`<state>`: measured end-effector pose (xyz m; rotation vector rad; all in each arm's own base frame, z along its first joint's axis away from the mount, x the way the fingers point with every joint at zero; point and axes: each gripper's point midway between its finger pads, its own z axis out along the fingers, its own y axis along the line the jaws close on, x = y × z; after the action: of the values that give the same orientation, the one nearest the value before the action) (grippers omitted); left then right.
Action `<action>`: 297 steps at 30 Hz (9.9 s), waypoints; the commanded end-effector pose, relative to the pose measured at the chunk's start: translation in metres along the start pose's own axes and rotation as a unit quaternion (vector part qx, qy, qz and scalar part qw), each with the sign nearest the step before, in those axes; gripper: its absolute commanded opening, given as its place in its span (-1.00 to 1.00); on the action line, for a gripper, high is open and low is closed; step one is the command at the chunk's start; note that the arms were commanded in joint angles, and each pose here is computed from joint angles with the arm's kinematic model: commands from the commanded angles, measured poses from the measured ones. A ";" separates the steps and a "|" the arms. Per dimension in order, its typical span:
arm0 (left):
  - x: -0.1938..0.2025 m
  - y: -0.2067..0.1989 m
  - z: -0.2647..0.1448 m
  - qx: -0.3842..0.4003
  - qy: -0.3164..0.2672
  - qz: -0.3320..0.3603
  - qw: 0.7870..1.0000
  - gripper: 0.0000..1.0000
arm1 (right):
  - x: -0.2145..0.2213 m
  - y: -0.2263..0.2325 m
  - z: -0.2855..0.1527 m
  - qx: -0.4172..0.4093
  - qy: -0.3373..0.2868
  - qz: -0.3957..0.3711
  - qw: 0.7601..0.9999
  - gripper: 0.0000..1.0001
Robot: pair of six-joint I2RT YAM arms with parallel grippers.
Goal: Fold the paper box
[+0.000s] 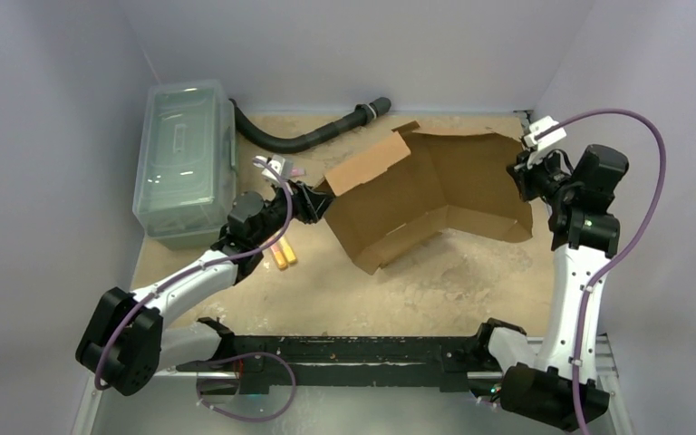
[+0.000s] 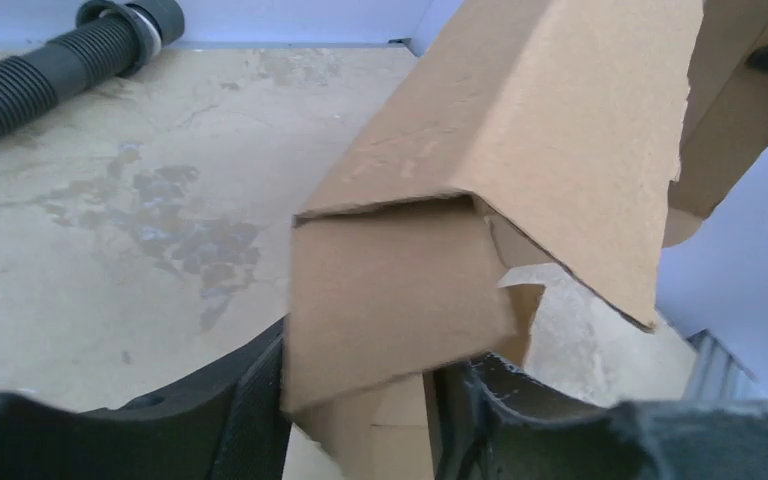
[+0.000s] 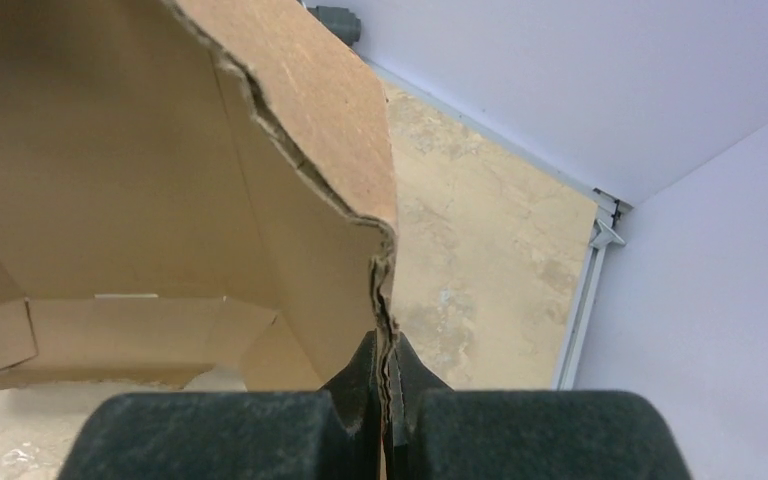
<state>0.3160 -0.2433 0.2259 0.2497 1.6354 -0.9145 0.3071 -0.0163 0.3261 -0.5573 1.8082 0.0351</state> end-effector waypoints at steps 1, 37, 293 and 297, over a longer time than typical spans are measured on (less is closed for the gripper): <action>-0.025 -0.014 -0.001 0.022 -0.040 -0.004 0.999 0.02 | -0.006 0.001 -0.007 0.006 -0.016 -0.043 0.999 -1.00; -0.058 0.023 0.005 0.002 0.057 -0.163 0.985 0.49 | 0.010 0.010 0.013 -0.044 -0.013 -0.024 0.999 -1.00; -0.129 -0.094 0.142 0.439 0.029 0.253 0.862 0.11 | -0.161 0.070 -0.027 -0.282 -0.193 -0.048 0.939 -1.00; -0.125 -0.098 0.140 0.449 0.030 0.237 0.861 0.10 | -0.161 0.072 -0.026 -0.285 -0.194 -0.050 0.937 -1.00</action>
<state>0.4142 -0.3570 0.3710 1.2311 1.0860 -1.1555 0.2955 0.0856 0.4468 -0.9275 1.4354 0.5586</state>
